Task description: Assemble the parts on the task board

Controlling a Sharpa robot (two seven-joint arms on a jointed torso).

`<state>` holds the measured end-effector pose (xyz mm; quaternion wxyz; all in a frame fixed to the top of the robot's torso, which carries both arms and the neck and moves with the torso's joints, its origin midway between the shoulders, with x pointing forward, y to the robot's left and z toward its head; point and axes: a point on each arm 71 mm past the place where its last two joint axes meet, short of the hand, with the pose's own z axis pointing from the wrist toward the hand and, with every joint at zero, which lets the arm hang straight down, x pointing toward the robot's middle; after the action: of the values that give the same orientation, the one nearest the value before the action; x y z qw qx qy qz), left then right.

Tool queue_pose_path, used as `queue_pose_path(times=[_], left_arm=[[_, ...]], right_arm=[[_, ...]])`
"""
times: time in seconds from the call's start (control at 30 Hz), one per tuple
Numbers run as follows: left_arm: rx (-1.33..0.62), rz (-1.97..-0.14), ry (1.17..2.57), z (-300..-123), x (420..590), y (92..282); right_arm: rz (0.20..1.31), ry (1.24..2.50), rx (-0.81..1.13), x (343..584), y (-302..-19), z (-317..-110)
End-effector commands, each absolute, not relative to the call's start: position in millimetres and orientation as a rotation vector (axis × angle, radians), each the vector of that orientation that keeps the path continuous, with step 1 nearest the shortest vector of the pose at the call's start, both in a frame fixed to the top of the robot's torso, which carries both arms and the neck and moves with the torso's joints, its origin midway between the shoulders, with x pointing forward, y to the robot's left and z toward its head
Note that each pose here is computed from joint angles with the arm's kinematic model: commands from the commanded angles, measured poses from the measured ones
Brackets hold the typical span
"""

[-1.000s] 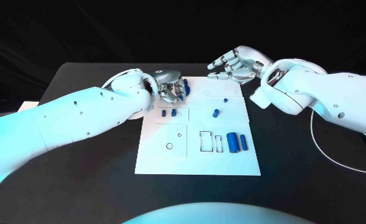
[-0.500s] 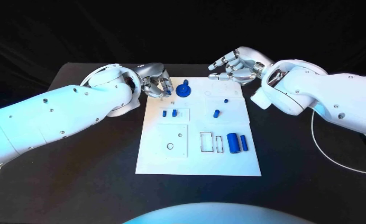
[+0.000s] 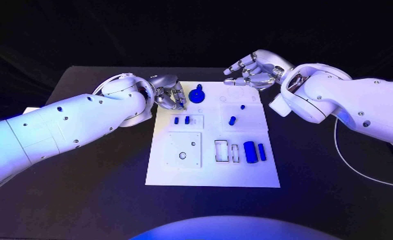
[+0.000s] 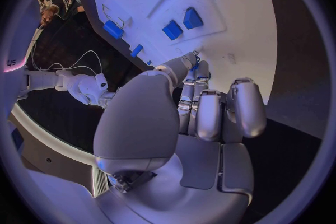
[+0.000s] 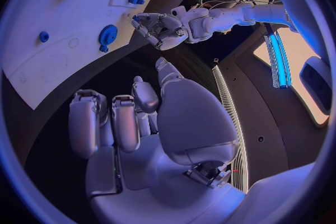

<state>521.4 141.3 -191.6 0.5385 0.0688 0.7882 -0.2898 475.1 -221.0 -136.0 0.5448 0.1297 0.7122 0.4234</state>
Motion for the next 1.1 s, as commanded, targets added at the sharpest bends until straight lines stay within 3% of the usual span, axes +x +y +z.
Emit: queue_pose_path(times=[0.03,1.1], left_arm=[[0.172,-0.691,1.892,-193.3,521.1,139.2],[0.241,-0.604,1.944,-204.8,525.9,128.9]], right_arm=[[1.015,1.698,0.291,474.2,-218.7,-136.5],[1.020,1.700,0.288,473.2,-217.0,-136.3]])
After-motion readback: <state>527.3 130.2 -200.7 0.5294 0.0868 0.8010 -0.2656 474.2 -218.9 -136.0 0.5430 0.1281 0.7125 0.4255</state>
